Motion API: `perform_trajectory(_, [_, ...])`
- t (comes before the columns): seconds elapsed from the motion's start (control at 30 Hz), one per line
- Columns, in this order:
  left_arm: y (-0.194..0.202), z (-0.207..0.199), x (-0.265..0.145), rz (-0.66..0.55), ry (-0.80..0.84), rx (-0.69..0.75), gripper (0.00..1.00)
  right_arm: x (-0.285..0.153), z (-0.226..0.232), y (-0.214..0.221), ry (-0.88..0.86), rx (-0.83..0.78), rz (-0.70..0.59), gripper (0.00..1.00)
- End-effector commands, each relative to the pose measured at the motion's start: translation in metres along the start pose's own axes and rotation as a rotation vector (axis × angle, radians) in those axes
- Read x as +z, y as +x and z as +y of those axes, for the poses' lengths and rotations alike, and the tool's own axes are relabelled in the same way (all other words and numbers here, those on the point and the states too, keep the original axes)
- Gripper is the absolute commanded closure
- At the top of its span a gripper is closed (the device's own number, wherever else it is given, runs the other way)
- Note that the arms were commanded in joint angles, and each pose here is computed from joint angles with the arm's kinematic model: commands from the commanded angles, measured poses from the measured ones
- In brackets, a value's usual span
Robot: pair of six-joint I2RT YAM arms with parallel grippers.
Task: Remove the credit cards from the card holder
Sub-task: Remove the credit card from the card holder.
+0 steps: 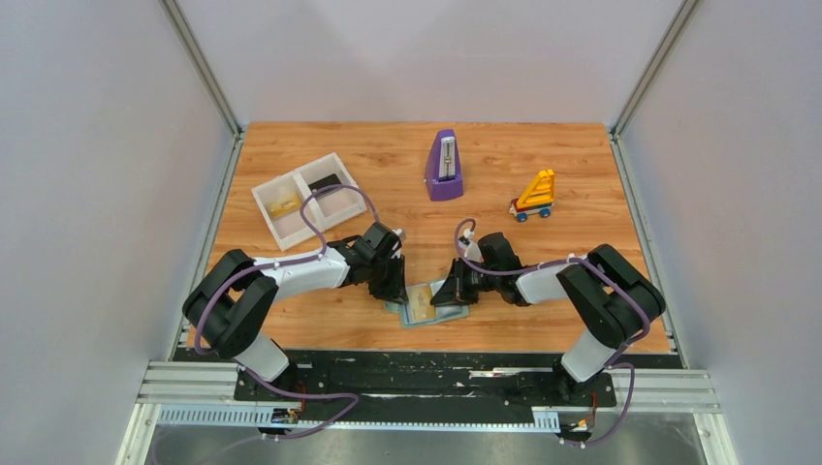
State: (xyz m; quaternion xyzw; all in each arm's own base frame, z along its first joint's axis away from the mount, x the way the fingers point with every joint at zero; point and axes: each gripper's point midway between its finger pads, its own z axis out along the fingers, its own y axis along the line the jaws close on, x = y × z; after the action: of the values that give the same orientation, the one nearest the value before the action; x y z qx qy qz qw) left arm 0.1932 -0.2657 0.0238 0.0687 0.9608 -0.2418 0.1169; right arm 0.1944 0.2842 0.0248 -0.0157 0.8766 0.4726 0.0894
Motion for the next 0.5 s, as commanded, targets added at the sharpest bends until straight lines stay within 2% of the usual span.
perform_trajectory(0.0, [0.0,0.013,0.003,0.002,-0.073,0.01,0.73,-0.008,0.003,-0.004,-0.036,-0.029,-0.017,1.0])
perform_trajectory(0.47, [-0.004,0.006,0.0,0.007,-0.052,0.018,0.72,-0.036,-0.001,-0.003,0.01,-0.021,-0.089,1.0])
